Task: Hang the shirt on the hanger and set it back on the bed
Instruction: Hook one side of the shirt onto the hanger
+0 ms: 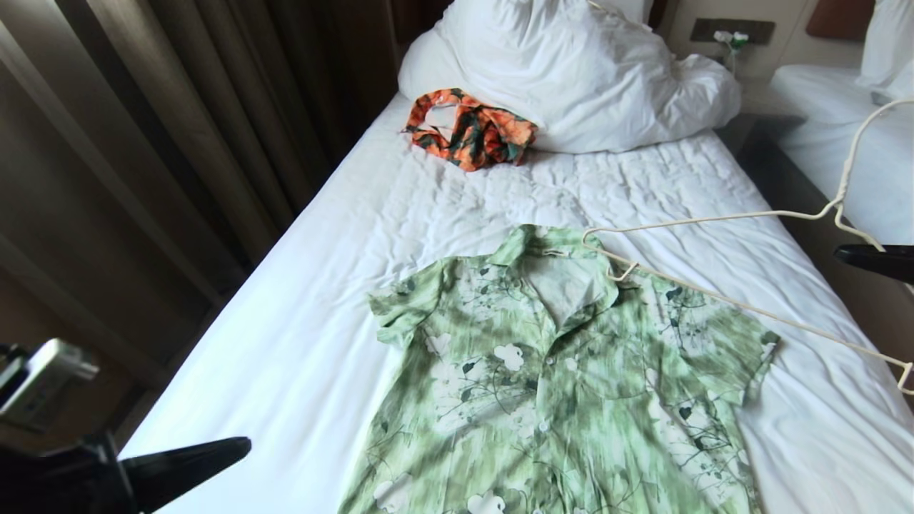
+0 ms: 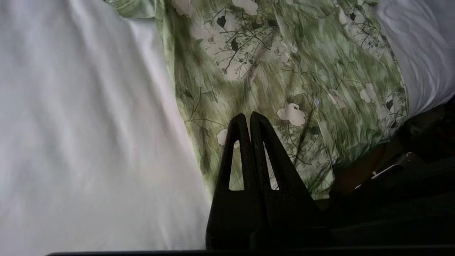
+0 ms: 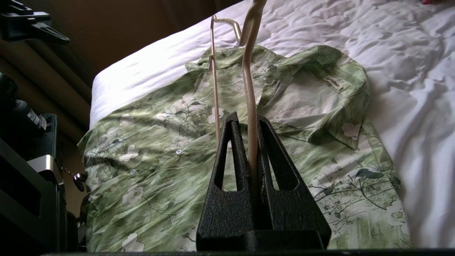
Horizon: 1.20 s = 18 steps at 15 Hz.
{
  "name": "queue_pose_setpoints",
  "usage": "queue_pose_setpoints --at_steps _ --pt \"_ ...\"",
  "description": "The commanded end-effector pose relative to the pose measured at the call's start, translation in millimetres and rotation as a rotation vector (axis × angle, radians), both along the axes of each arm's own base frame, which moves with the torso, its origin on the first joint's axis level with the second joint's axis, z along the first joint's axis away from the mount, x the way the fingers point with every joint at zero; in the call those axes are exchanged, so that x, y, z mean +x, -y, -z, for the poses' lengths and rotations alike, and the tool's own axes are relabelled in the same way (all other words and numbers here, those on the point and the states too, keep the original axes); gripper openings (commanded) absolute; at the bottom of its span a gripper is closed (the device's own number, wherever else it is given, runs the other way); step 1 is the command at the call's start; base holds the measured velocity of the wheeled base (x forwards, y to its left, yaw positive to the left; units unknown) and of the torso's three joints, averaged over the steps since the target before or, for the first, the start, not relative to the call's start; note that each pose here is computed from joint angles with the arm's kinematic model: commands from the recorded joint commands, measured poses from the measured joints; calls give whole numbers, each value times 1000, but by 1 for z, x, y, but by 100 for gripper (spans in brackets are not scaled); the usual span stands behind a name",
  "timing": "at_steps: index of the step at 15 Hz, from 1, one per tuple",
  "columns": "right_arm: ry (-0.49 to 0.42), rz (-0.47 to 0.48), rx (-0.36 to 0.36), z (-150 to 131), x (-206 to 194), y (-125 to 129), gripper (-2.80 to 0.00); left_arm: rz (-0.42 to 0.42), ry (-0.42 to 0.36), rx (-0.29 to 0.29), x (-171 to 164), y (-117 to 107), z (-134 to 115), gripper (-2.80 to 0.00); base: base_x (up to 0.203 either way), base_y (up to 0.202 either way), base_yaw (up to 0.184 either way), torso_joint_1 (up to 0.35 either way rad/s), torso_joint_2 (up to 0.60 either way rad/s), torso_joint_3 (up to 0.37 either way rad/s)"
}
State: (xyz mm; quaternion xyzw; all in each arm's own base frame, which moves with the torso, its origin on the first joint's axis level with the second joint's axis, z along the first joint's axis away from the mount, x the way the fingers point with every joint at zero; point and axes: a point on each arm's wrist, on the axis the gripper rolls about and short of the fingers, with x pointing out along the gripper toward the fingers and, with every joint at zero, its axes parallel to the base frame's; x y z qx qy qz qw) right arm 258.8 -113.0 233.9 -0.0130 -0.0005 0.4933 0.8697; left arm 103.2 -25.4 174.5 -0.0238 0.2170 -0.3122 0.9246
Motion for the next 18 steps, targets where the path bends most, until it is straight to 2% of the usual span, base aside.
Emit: queue_pose_setpoints --at_steps 1,4,8,13,18 --pt "16 -14 -6 -4 4 0 -280 61 -128 14 49 17 11 -280 0 0 0 0 0 0" --pt "38 -15 -18 -10 12 4 -280 140 -112 6 99 53 4 -280 0 0 0 0 0 0" --pt "59 -15 -29 -16 21 9 -280 177 -95 -10 149 108 -2 -280 0 0 0 0 0 0" --pt "44 -15 -20 -17 29 13 -280 179 -91 -78 207 153 19 -280 0 0 0 0 0 0" --pt "33 -14 -14 -13 37 17 -280 178 -65 -91 255 185 42 -280 0 0 0 0 0 0"
